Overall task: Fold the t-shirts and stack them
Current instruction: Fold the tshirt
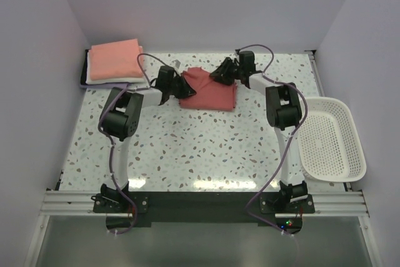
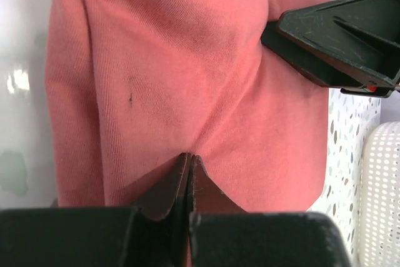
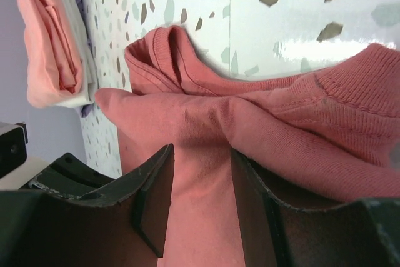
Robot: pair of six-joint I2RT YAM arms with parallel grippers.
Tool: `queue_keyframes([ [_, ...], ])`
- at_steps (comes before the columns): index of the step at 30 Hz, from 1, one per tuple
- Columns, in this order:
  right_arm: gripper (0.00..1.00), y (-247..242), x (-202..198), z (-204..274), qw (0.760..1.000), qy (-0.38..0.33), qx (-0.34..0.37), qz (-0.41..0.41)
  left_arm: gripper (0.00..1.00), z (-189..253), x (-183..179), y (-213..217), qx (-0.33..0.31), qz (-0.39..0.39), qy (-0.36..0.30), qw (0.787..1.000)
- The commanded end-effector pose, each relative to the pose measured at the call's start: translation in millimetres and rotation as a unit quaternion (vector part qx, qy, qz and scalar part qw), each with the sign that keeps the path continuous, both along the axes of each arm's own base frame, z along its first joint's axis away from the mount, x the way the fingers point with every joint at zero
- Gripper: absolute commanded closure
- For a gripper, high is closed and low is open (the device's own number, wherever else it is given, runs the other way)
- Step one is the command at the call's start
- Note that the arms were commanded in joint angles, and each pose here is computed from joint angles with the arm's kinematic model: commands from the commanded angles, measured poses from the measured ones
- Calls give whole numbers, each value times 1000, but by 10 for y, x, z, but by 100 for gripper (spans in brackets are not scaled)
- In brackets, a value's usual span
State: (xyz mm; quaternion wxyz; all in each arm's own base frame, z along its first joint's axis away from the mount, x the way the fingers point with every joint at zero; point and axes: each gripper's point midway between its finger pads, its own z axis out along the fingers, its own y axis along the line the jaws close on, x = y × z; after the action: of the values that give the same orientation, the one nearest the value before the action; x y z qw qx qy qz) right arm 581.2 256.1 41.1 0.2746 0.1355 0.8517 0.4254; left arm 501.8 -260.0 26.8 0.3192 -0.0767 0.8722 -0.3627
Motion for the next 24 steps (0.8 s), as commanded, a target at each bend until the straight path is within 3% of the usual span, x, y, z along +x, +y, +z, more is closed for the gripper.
queue_keyframes([
  [1,54,-115,-312,-316,998,59,-32,-13,100,-173,-301,145,35,24,45,998],
  [9,54,-109,-766,-359,997,74,-23,-1,100,-34,-767,78,19,22,57,998],
  [19,55,-18,-1886,-392,993,105,-30,32,100,6,-1804,49,38,5,65,997],
  [24,54,-11,-2204,-245,994,91,-30,57,100,87,-2183,145,24,4,64,998],
])
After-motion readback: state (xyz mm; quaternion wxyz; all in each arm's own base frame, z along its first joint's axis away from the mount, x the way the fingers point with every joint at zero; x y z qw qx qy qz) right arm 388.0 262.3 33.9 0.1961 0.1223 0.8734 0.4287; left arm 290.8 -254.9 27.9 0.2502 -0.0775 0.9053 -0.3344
